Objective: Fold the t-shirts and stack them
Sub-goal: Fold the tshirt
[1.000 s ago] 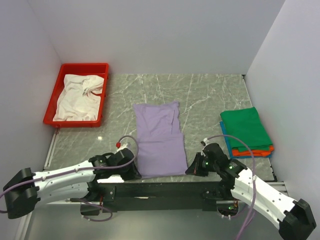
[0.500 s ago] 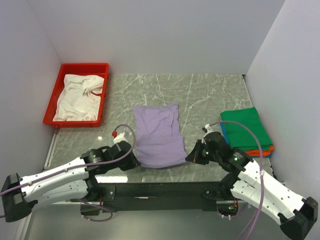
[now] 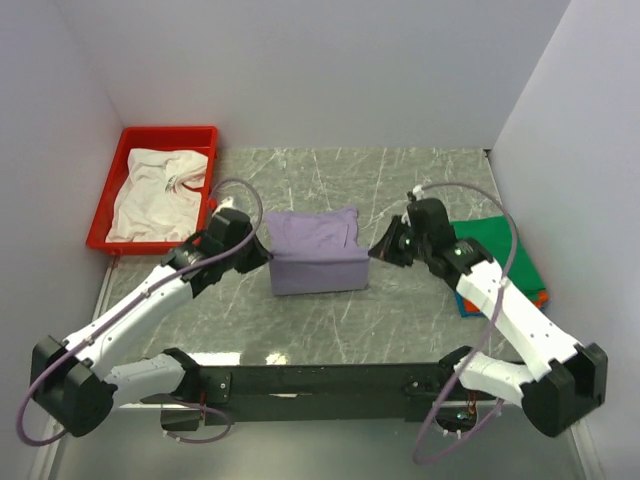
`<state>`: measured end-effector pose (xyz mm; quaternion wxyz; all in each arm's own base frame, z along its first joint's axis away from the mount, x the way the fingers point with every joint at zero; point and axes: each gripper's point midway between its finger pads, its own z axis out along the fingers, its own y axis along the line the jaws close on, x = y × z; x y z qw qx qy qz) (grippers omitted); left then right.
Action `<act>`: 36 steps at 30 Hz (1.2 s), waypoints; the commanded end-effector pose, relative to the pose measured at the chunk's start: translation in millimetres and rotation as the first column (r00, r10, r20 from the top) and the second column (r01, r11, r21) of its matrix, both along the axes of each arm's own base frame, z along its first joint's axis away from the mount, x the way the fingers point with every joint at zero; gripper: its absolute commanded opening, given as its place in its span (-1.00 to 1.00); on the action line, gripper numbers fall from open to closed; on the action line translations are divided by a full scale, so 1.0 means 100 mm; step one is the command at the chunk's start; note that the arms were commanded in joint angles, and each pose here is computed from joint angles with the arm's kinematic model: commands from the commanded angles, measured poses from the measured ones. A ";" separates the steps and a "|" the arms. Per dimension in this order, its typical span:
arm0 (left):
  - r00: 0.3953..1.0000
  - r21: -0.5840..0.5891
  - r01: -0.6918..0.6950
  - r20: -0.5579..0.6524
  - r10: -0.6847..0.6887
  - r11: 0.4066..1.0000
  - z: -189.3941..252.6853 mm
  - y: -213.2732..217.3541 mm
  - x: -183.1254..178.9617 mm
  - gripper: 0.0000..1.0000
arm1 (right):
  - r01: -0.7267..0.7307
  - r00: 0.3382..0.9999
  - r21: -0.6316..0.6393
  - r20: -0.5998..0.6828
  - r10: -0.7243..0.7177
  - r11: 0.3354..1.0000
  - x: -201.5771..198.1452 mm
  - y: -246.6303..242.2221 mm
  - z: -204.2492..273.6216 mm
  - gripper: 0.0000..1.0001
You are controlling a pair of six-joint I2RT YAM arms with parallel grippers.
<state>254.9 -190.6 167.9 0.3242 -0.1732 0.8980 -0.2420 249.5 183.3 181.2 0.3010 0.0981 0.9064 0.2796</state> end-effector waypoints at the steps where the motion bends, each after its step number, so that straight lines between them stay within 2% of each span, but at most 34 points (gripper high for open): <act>1: 0.998 0.013 0.014 0.063 -0.015 1.000 0.21 0.02 0.32 -0.99 | -0.003 0.998 0.004 0.067 0.003 1.000 0.42 0.00 0.22 -1.00; 9: 0.999 0.008 -0.039 0.036 0.039 0.999 0.09 0.07 1.03 -0.99 | 0.040 0.999 0.019 0.019 -0.040 0.999 1.10 -0.03 0.11 -1.00; 22: 0.992 0.010 -0.121 -0.047 0.121 0.993 -0.25 0.18 2.11 -0.99 | 0.079 0.993 0.049 -0.097 -0.074 0.996 2.19 -0.05 -0.33 -1.00; 28: 0.986 -0.009 -0.143 -0.089 0.142 0.990 -0.43 0.24 2.37 -0.99 | 0.058 0.993 0.069 -0.109 -0.051 0.996 2.60 0.03 -0.57 -1.00; 30: 0.983 0.001 -0.155 -0.098 0.154 0.988 -0.50 0.30 2.42 -0.99 | 0.057 0.993 0.059 -0.106 -0.051 0.997 2.75 0.04 -0.63 -0.85; 31: 0.982 0.003 -0.154 -0.108 0.153 0.988 -0.56 0.31 2.45 -0.99 | 0.056 0.991 0.046 -0.122 -0.050 0.997 2.76 0.03 -0.66 -0.57; 33: 0.982 0.000 -0.160 -0.107 0.159 0.987 -0.58 0.40 2.52 -0.65 | 0.055 0.992 0.026 -0.112 -0.052 0.998 2.86 0.02 -0.64 -0.21; 34: 0.981 -0.002 -0.165 -0.098 0.164 0.986 -0.55 0.45 2.59 -0.23 | 0.052 0.992 0.011 -0.118 -0.050 0.999 2.85 0.00 -0.64 0.05; 36: 0.982 -0.006 -0.176 -0.075 0.175 0.984 -0.44 0.61 2.66 0.18 | 0.056 0.994 -0.011 -0.090 -0.057 0.998 2.84 -0.05 -0.54 0.22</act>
